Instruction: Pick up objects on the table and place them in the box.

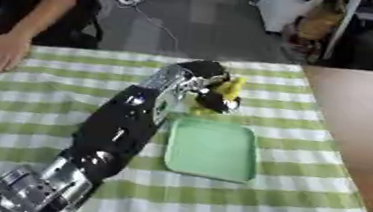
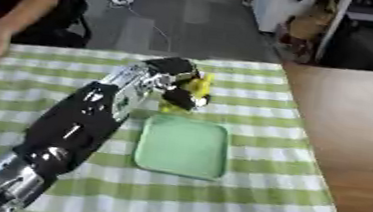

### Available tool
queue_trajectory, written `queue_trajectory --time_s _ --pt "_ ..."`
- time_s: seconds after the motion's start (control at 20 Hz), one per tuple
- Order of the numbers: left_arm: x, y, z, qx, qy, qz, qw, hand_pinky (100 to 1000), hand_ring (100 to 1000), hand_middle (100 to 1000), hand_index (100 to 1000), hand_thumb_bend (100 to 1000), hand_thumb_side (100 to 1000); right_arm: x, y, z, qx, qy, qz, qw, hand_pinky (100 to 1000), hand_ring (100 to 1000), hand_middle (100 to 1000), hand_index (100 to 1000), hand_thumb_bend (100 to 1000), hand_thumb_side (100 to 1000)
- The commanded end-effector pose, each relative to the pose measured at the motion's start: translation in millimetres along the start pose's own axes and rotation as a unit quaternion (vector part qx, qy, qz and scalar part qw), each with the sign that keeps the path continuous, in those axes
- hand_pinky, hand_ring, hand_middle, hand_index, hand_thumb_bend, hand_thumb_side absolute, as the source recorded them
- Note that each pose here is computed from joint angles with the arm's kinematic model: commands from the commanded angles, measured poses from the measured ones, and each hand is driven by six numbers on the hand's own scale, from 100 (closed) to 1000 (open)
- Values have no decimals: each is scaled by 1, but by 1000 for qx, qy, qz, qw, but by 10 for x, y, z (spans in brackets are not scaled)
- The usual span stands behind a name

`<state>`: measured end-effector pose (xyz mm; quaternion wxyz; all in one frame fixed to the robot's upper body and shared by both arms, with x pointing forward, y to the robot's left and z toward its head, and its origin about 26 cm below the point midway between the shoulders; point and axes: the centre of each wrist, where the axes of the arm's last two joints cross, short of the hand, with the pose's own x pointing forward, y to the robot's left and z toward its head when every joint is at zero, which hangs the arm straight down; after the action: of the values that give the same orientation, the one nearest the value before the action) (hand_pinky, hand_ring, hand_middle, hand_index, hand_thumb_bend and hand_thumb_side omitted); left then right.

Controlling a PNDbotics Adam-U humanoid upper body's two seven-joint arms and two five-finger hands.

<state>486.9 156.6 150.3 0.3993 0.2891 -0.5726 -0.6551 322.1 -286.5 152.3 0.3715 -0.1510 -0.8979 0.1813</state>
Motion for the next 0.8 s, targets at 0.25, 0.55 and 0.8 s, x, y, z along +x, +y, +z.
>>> queue_trajectory --time_s 0.25,0.55,0.8 --pt "6 10 0 -7 -9 -17 1000 100 100 285 411 100 698 53 -40 -55 -2 -13 3 1000 695 752 782 889 100 833" --pt "-5 19 24 -42 -35 -32 998 282 449 541 605 600 764 36 -61 -31 -4 -8 8 1000 695 752 782 890 100 834" --pt "8 50 42 -54 -49 -36 997 369 544 623 680 719 801 31 -67 -23 -4 -7 10 1000 696 752 783 890 100 834"
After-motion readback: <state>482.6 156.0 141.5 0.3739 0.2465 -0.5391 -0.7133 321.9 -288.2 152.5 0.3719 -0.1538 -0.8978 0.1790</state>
